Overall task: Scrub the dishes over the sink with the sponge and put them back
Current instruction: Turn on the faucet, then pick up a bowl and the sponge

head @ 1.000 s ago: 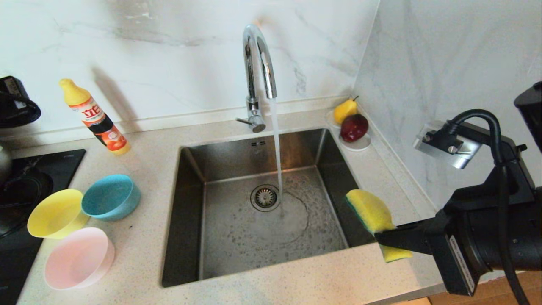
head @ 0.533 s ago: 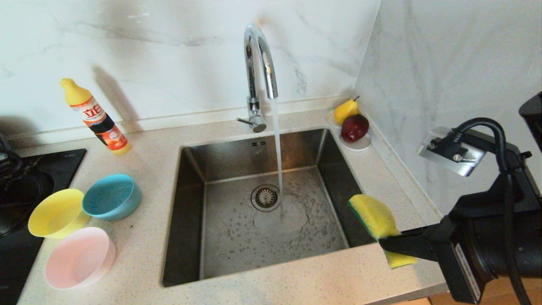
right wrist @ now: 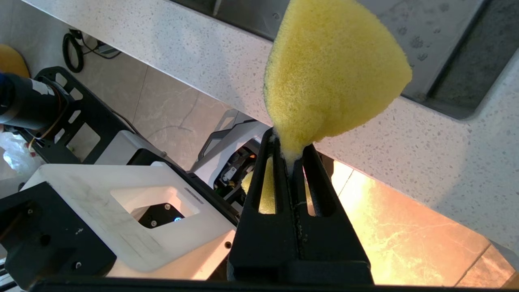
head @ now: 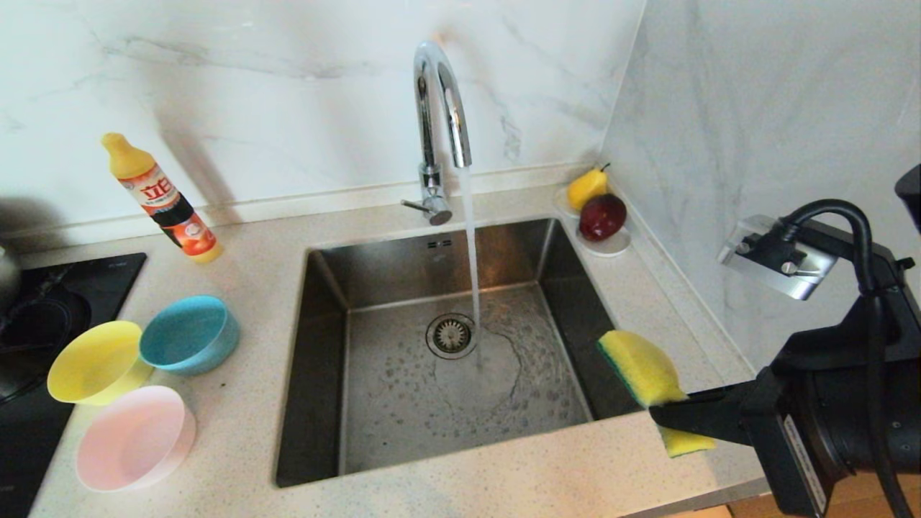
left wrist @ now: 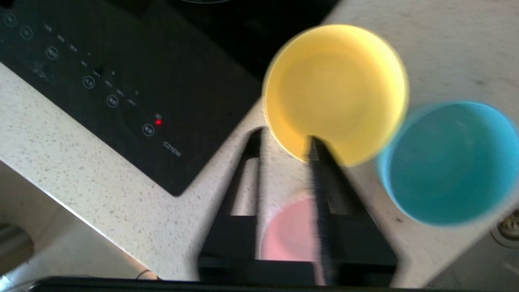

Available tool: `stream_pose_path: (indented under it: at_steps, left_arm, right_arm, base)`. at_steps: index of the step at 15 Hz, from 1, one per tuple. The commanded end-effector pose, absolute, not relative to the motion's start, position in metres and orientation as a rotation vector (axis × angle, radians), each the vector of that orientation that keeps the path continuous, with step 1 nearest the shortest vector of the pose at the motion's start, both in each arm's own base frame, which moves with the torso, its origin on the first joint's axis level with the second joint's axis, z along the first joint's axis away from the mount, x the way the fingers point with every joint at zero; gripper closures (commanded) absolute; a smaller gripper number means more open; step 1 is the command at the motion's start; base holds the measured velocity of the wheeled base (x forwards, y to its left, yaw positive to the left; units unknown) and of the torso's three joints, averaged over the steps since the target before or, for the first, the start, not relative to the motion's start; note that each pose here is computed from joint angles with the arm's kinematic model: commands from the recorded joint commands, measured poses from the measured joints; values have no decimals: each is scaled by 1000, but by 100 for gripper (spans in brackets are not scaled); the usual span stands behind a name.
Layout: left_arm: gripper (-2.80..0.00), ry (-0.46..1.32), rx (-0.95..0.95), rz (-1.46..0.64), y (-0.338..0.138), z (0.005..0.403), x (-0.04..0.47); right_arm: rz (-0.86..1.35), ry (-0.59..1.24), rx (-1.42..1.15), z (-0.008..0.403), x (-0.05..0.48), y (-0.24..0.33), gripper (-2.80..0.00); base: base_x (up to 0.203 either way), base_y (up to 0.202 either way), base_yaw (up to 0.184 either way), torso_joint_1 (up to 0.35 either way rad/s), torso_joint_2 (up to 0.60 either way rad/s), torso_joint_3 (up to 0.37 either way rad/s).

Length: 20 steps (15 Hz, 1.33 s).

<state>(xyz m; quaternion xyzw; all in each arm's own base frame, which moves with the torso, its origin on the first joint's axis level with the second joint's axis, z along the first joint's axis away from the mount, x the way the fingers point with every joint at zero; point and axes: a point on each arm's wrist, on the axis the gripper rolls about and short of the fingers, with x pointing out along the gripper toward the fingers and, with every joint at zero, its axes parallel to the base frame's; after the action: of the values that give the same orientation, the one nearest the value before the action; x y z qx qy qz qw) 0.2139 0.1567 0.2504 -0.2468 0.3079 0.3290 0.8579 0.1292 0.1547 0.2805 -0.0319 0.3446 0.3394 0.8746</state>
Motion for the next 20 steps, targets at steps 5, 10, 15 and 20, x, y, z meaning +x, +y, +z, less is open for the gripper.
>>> stream_pose_path:
  at_steps: [5, 10, 15, 20]
  left_arm:
    - [-280, 812, -662, 674, 191, 193, 230]
    - [-280, 843, -719, 706, 213, 168, 235]
    - [-280, 881, -776, 672, 215, 152, 237]
    - [-280, 894, -790, 683, 228, 133, 246]
  right_arm:
    - [705, 730, -69, 280, 128, 153, 0]
    - [700, 737, -73, 277, 128, 152, 0]
    - [701, 740, -72, 276, 126, 150, 0]
    - [701, 730, -70, 279, 125, 149, 0]
  base:
    - [0, 0, 0, 0, 0, 0]
    - [0, 0, 0, 0, 0, 0]
    - [0, 0, 0, 0, 0, 0]
    - [0, 0, 0, 0, 0, 0]
